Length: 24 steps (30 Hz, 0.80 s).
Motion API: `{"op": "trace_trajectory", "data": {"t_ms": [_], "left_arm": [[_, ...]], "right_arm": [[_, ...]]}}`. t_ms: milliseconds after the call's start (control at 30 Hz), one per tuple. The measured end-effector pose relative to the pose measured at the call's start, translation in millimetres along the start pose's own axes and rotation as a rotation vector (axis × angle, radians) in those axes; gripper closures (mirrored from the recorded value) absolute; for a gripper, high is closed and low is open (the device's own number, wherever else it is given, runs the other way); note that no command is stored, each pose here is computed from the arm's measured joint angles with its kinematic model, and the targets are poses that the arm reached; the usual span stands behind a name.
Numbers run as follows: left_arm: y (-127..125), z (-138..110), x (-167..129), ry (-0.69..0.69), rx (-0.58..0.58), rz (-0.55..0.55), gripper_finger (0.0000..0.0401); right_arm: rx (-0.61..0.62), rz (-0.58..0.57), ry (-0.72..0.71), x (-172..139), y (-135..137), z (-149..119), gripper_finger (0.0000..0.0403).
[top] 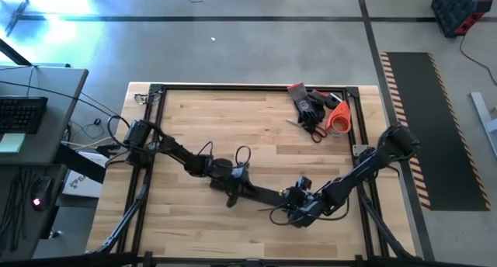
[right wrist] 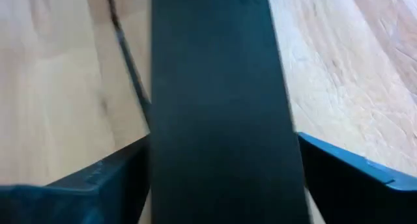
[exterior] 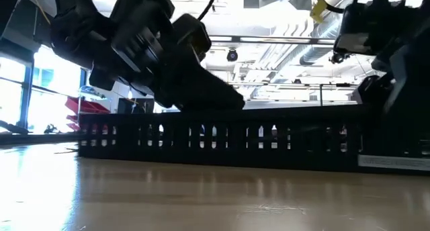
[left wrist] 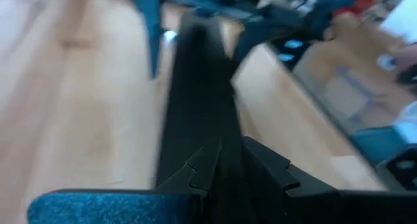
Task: Ziptie cables
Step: Close the black cable duct
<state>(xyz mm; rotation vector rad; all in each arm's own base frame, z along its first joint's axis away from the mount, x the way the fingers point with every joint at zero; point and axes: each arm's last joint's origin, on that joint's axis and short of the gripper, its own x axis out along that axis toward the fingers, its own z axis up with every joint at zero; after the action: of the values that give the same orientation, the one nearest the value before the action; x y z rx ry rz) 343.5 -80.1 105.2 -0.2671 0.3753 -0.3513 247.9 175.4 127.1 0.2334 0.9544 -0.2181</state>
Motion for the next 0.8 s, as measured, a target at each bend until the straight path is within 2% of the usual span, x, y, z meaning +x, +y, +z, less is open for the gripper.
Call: {"op": "trace_trajectory", "data": {"t_ms": [133,333,467,567,667,800], "left_arm": [[-4.2,16.2,6.0,-0.074,-0.001,-0.04,0.0357],[-4.1,36.5,33.3,-0.063,0.078,-0.031,0.0357],[4.6,34.1,54.2,0.007,0.076,-0.007,0.0357],[9.1,29.1,67.5,0.02,0.08,-0.009,0.0357],[12.1,24.9,76.2,0.027,0.079,-0.01,0.0357],[15.7,16.1,79.5,0.063,0.068,0.004,0.0357]], "right_arm": [[-0.018,0.001,0.003,1.0,-1.0,1.3,0.0126],[-0.043,0.009,-0.014,3.1,-0.3,3.5,0.0204],[-0.052,0.014,-0.017,3.3,-0.1,4.5,0.0203],[-0.049,0.013,-0.013,4.0,-0.9,5.0,0.0181],[-0.047,0.015,-0.013,4.4,-1.2,5.7,0.0169],[-0.047,0.013,-0.016,4.5,-1.1,5.6,0.0176]]}}
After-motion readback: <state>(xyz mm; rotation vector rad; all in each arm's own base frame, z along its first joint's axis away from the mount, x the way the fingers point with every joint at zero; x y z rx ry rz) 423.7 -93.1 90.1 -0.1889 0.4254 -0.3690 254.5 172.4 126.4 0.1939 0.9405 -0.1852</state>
